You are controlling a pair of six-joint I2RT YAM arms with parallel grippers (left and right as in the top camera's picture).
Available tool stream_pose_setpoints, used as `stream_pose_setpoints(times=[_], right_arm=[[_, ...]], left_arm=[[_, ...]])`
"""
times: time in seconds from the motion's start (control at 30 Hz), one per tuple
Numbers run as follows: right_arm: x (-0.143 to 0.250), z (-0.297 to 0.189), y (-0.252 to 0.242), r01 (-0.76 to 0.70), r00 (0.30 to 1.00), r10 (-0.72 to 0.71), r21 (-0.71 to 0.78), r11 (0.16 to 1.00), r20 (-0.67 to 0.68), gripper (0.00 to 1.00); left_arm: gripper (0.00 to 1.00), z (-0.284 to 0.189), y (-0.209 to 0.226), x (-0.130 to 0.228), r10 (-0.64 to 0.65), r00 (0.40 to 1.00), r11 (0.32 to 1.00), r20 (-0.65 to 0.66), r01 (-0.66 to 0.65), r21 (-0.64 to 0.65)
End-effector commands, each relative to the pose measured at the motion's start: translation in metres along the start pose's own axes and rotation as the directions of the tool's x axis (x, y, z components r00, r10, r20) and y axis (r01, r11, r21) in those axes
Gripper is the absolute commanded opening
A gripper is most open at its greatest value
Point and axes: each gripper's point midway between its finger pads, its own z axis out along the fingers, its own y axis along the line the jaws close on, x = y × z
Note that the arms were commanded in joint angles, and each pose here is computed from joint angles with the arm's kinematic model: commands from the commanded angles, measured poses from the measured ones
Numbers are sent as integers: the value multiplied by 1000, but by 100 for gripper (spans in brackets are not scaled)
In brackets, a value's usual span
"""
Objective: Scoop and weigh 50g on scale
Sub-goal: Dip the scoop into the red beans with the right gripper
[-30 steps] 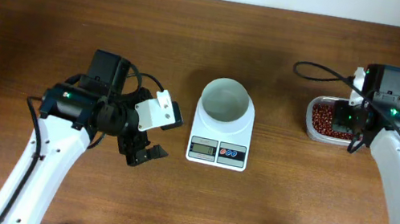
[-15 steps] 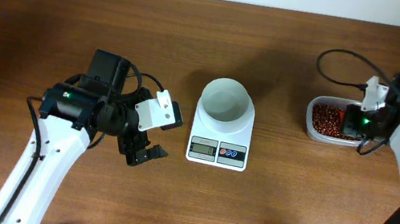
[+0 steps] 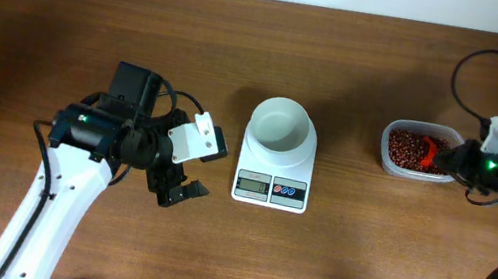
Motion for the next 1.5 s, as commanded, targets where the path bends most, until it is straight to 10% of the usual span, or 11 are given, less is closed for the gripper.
stream_pose_setpoints(times=[0.0, 1.47], right_arm=[[4, -5, -8, -90, 996, 90, -99, 991, 2, 4], [-6, -44, -7, -133, 988, 147, -204, 970, 54, 4]], left_arm=[[99, 1, -3, -3, 19, 1000, 1000, 15, -19, 13], [99, 1, -3, -3, 19, 1000, 1000, 15, -19, 13]])
